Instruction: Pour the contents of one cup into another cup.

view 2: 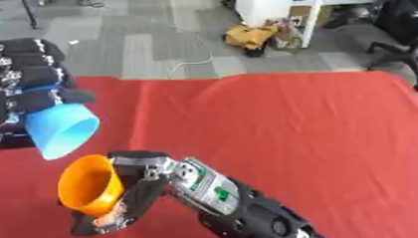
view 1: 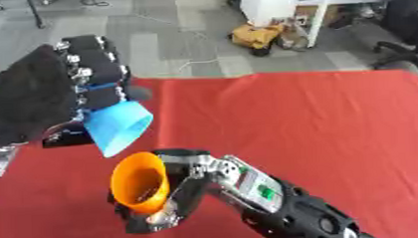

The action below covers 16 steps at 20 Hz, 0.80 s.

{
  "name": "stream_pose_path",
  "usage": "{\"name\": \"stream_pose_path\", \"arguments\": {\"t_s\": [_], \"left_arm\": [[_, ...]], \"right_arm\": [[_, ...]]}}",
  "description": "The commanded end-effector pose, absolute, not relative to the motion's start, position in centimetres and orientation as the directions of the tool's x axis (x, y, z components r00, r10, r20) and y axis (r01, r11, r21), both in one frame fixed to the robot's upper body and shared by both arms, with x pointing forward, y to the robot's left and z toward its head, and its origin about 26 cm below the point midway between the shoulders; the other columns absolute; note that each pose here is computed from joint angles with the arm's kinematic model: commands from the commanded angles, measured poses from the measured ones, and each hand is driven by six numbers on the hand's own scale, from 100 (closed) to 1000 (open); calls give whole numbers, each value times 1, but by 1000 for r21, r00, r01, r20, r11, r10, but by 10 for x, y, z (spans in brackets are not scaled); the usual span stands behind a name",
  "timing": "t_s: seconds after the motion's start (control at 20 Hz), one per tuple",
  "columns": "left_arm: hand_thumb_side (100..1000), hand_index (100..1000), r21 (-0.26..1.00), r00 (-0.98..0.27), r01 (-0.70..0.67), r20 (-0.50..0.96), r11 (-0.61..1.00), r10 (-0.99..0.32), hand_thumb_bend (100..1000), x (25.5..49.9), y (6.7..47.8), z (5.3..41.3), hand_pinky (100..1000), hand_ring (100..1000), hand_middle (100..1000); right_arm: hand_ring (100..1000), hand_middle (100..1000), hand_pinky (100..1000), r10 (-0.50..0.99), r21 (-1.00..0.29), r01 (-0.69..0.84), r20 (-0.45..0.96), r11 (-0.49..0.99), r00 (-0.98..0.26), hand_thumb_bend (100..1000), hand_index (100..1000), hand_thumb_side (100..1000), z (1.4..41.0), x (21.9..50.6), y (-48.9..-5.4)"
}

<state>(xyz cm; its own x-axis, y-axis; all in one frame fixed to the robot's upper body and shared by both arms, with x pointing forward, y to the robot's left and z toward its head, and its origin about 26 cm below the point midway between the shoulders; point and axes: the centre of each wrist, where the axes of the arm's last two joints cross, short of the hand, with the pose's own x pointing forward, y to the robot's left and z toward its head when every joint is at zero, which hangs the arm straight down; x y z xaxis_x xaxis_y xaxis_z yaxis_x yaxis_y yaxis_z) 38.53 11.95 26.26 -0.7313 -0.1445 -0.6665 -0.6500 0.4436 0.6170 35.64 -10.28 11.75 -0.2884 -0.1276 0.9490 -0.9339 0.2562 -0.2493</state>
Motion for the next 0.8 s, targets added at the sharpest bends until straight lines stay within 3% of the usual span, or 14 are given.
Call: {"name": "stream_pose_path", "arguments": {"t_s": [0.05, 0.8], "left_arm": [[100, 650, 588, -715, -615, -697, 524, -58, 663, 384, 124, 273, 544, 417, 406], [100, 651, 502, -685, -640, -716, 582, -135, 648, 371, 134, 301, 546, 429, 418]], "right_arm": [[550, 418, 726, -130, -270, -926, 941, 263, -312, 343, 668, 100, 126, 360, -106], [551, 418, 726, -123, -258, -927, 946, 272, -300, 343, 667, 100, 122, 360, -109]]}}
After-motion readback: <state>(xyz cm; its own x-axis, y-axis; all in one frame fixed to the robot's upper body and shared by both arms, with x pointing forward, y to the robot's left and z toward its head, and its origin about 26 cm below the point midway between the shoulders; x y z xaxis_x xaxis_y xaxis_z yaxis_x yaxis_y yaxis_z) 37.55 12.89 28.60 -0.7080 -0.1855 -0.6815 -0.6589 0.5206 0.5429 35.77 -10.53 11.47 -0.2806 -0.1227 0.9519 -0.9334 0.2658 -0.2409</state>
